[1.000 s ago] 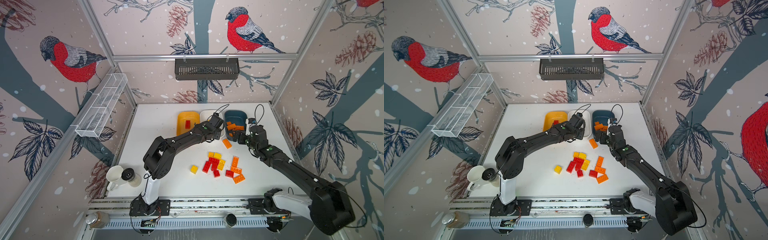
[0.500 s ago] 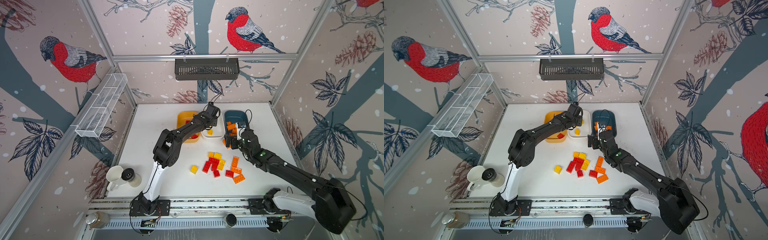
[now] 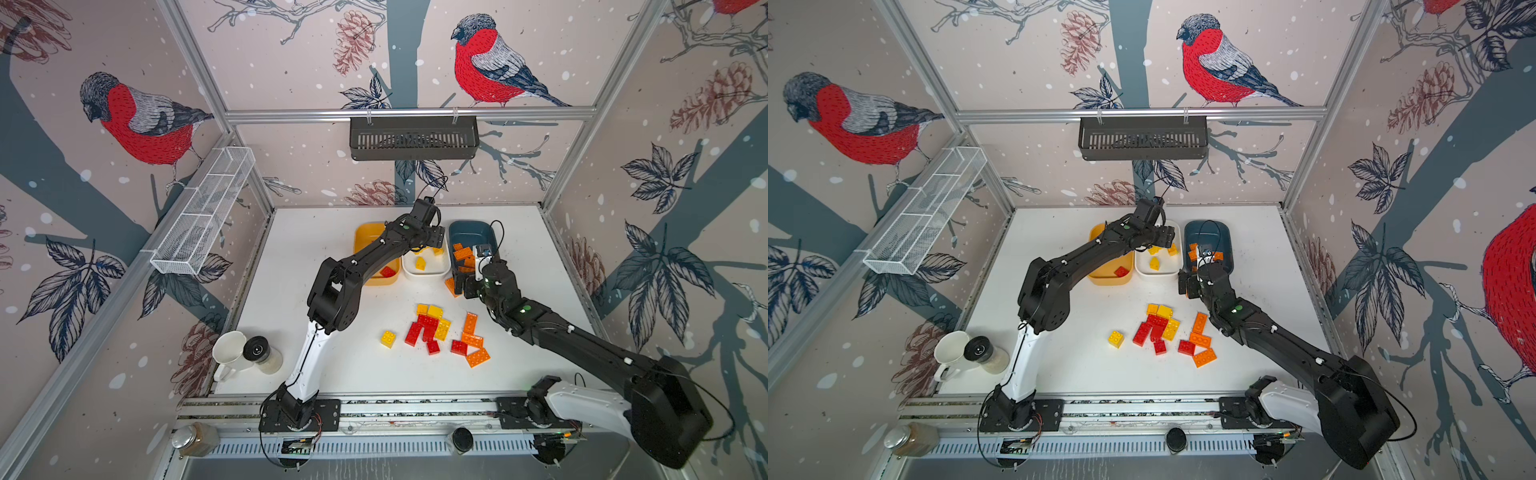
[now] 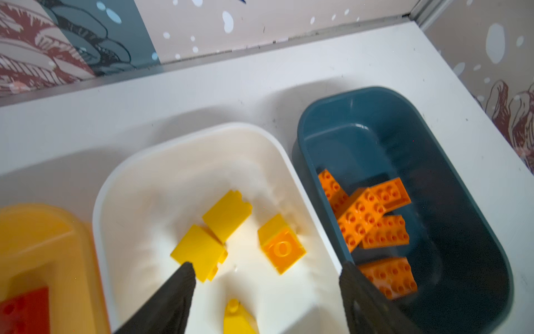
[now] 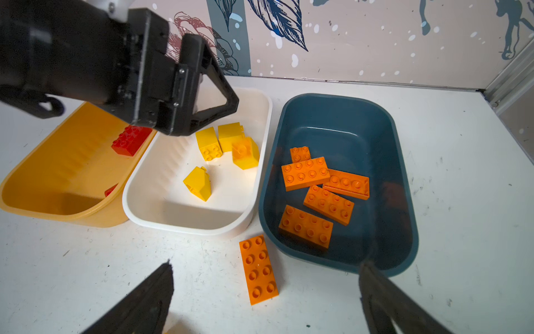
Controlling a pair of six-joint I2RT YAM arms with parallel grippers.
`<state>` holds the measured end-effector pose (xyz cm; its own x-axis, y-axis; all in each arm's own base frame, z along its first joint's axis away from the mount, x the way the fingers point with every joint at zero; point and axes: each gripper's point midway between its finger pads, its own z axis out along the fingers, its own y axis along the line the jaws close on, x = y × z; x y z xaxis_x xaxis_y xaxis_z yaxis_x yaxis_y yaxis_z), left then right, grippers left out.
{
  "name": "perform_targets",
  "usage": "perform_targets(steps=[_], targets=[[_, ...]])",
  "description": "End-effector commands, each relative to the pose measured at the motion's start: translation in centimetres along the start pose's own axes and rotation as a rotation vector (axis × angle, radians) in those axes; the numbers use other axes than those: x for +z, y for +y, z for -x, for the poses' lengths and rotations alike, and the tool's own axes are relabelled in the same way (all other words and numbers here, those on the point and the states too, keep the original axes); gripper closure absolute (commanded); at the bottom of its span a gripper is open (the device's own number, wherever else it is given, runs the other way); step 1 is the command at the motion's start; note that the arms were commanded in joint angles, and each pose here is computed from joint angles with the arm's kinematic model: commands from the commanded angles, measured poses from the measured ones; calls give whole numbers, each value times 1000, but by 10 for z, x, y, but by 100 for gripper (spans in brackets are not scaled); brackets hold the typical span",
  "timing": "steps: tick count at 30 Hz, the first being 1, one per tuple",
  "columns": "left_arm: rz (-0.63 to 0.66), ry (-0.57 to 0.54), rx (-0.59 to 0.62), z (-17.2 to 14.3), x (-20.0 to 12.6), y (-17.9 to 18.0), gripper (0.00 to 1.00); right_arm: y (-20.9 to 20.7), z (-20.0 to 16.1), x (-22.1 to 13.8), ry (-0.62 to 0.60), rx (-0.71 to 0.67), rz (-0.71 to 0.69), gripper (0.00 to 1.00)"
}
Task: Sort the legos into containers by color
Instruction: Place the lego in the container, then pick up the lego from the center of the table.
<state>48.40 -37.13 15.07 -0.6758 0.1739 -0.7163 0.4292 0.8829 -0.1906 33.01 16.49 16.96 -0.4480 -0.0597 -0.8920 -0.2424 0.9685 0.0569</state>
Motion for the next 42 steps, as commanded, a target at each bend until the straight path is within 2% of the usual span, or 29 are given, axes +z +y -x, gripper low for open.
perform_targets(steps=[1, 5, 8, 13, 18, 21, 29, 34, 42], targets=[[-75, -22, -5, -2, -24, -10, 16, 8, 5, 1, -28, -17, 37, 1], [-76, 21, 1, -39, -51, -7, 14, 9, 5, 3, -35, -10, 36, 1], [-53, 91, 29, -82, -70, -3, 14, 4, 7, 3, -61, 23, 8, 1], [-43, 251, 146, -162, -99, -24, 17, -12, 10, 6, -92, 91, -66, 1], [-5, 366, 219, -216, -112, -38, 23, -25, 10, 9, -96, 139, -134, 1], [3, 402, 220, -236, -114, -37, 25, -29, 10, 10, -94, 148, -151, 1], [-154, 442, 224, -271, -126, -47, 29, -36, 8, 12, -81, 150, -178, 1], [-117, 488, 255, -287, -120, -36, 35, -39, 9, 12, -86, 159, -188, 1], [-74, 504, 293, -298, -107, -33, 42, -41, 11, 11, -89, 159, -191, 1]])
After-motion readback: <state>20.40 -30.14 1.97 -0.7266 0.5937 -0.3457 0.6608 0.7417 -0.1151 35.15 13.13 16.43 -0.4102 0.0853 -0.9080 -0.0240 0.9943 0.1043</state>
